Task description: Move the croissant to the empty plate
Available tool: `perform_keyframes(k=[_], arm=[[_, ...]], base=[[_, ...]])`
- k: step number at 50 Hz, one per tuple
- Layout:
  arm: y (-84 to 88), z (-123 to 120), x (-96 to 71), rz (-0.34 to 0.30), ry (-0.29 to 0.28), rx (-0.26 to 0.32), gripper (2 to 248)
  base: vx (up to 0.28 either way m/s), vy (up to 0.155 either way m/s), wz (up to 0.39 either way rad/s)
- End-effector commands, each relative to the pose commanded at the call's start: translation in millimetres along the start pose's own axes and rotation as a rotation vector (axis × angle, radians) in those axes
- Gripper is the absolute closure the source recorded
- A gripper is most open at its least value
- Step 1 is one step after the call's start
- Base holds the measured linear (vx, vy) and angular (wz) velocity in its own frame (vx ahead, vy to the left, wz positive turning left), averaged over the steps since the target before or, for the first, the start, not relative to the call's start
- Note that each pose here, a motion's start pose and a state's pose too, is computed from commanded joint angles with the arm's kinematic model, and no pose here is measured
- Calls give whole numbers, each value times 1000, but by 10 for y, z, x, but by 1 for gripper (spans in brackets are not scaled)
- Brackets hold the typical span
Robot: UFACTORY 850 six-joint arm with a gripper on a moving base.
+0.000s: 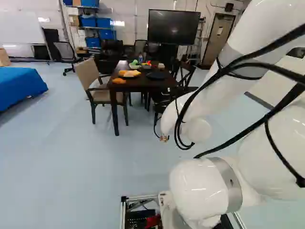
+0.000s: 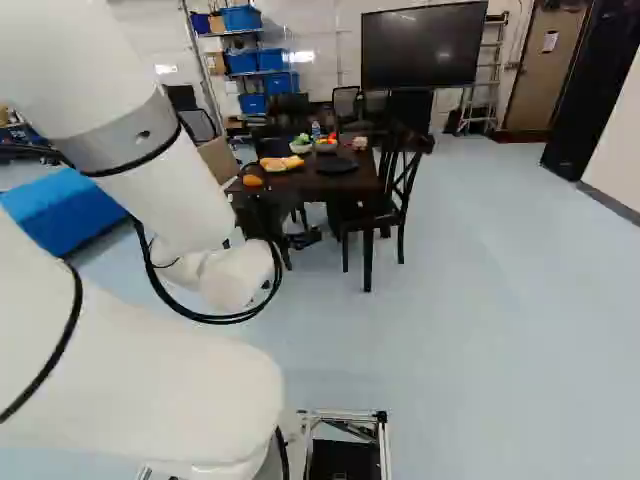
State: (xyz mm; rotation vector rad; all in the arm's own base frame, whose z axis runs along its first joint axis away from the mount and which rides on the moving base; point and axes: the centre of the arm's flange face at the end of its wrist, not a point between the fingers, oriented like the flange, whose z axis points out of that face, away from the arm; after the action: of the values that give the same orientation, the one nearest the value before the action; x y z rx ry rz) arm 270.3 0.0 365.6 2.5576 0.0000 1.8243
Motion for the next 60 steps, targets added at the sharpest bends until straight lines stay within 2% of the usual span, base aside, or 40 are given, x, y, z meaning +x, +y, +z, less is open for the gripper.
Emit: perform_keyframes(k=[60], arm=[[0, 0, 0, 0, 0, 0, 3]], base=[[0, 0, 0]])
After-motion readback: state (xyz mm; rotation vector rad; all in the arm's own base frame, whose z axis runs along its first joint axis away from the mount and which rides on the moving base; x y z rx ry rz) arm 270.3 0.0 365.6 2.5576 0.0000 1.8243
